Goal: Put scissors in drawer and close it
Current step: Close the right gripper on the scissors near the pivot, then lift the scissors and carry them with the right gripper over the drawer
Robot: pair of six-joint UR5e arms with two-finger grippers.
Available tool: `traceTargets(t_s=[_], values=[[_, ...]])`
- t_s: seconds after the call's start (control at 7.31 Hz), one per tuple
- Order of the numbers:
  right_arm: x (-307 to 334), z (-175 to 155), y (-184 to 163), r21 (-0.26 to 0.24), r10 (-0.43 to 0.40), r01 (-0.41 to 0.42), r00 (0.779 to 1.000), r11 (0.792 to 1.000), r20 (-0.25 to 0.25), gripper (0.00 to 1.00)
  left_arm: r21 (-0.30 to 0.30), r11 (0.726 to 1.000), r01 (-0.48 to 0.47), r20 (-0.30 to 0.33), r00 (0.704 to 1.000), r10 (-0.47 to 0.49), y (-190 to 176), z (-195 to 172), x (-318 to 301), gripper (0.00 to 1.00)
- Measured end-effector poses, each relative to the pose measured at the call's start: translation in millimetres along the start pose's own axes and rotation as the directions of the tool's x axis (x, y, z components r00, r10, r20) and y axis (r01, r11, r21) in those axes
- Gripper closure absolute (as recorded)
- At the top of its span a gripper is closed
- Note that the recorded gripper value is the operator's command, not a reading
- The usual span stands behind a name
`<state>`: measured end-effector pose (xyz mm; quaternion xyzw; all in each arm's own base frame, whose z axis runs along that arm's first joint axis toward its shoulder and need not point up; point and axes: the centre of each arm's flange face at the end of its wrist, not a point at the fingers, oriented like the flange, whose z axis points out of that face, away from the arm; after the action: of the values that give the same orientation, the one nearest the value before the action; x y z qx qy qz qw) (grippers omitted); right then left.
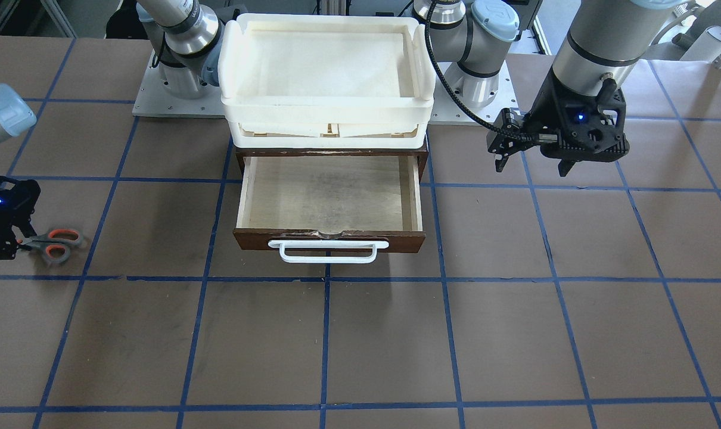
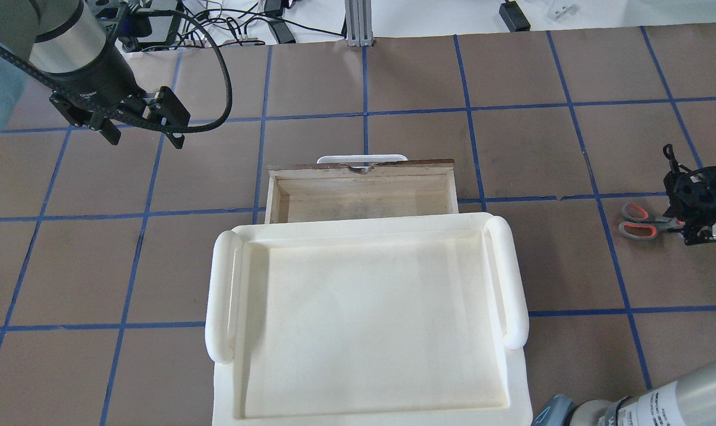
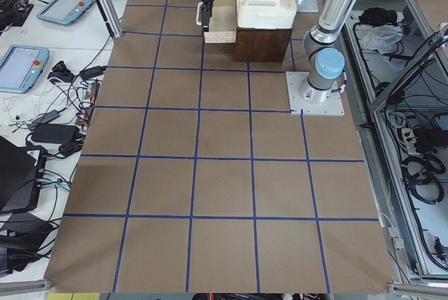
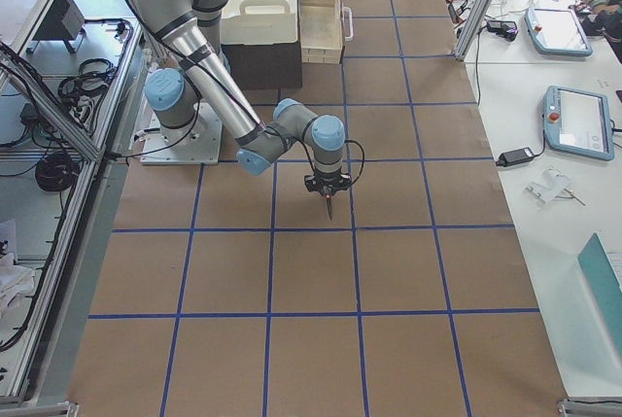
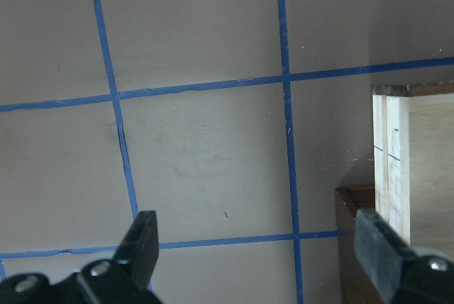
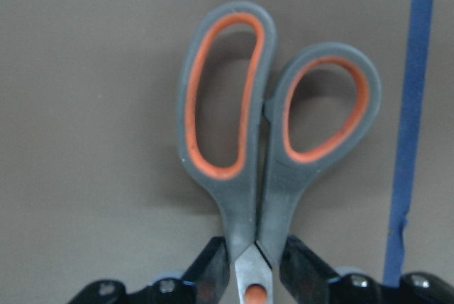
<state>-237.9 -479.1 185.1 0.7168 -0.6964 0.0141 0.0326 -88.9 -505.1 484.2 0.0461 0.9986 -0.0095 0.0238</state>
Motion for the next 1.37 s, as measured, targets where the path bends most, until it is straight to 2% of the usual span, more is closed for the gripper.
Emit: traceTargets(t_s=[0.27,0.82,1.09,1.37], values=[[11,-41,4,-0.033,-0.008,0.006,0.999,0.999,-0.044,0.98,0.0,1.0,0.0,0.0,1.0,0.0,0,0,0,0.0],[35,-157,-24,-0.025,-0.017,0.015,0.998,1.0,-0.056,0.98,0.003,1.0,0.002,-0.003,1.0,-0.002,-1,0,0,0.0],[43,-218,-62,-0.005,-0.001,0.001,0.999,1.0,-0.044,0.98,0.013,1.0,0.003,-0.008,1.0,-0.003,-5,2,0,0.0],[46,-261,-128,0.003,-0.002,0.002,0.999,1.0,-0.051,0.96,0.022,1.0,0.004,-0.011,1.0,-0.004,-6,1,1,0.0]])
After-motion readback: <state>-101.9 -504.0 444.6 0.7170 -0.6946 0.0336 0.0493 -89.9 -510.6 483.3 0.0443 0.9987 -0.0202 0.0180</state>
